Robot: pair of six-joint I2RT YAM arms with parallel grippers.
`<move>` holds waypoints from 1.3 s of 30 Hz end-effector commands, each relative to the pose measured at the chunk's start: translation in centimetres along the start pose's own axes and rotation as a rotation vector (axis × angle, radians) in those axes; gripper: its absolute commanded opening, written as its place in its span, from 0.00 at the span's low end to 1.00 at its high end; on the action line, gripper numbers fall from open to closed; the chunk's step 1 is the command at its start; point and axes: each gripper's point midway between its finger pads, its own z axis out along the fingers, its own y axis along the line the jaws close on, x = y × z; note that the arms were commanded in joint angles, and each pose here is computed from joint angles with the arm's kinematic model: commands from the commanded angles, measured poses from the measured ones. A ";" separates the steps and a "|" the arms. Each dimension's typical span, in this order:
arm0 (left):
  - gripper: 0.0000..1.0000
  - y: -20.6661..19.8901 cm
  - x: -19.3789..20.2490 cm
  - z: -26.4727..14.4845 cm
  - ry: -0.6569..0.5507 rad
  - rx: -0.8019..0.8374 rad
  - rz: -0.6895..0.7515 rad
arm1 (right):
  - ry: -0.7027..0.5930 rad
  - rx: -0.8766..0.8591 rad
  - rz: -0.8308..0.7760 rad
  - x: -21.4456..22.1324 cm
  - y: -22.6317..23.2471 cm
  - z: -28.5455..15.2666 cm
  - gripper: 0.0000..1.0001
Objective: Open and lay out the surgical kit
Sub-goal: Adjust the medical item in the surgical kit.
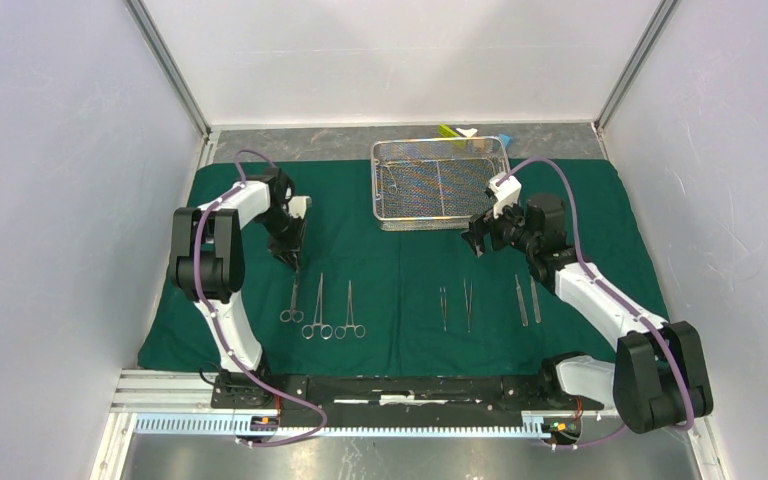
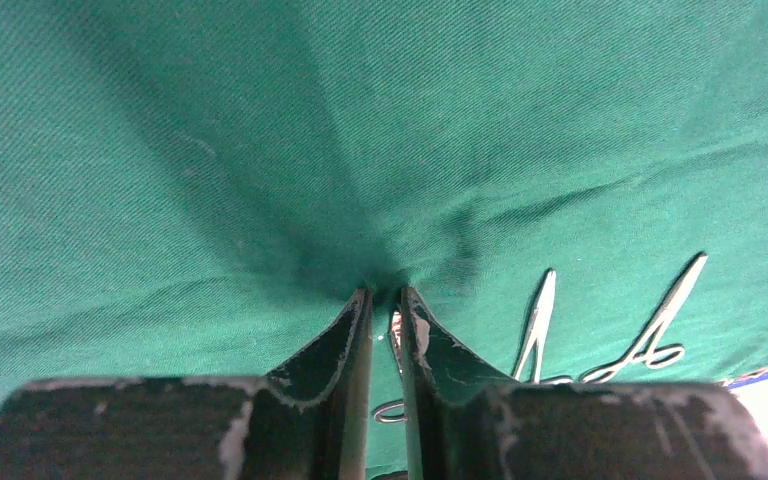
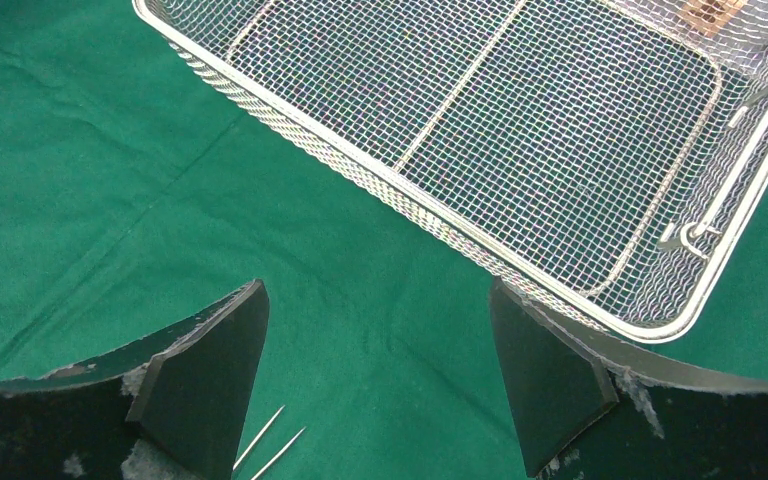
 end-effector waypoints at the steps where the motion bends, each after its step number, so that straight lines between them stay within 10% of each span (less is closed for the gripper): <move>1: 0.22 -0.7 0.0 -0.2 -0.019 0.005 -0.020 | -0.024 0.010 -0.016 -0.5 -0.2 -0.4 0.88; 39: 0.05 -0.9 3.7 -1.6 0.027 -0.056 0.057 | -0.010 0.006 0.016 0.1 -0.4 -0.1 0.88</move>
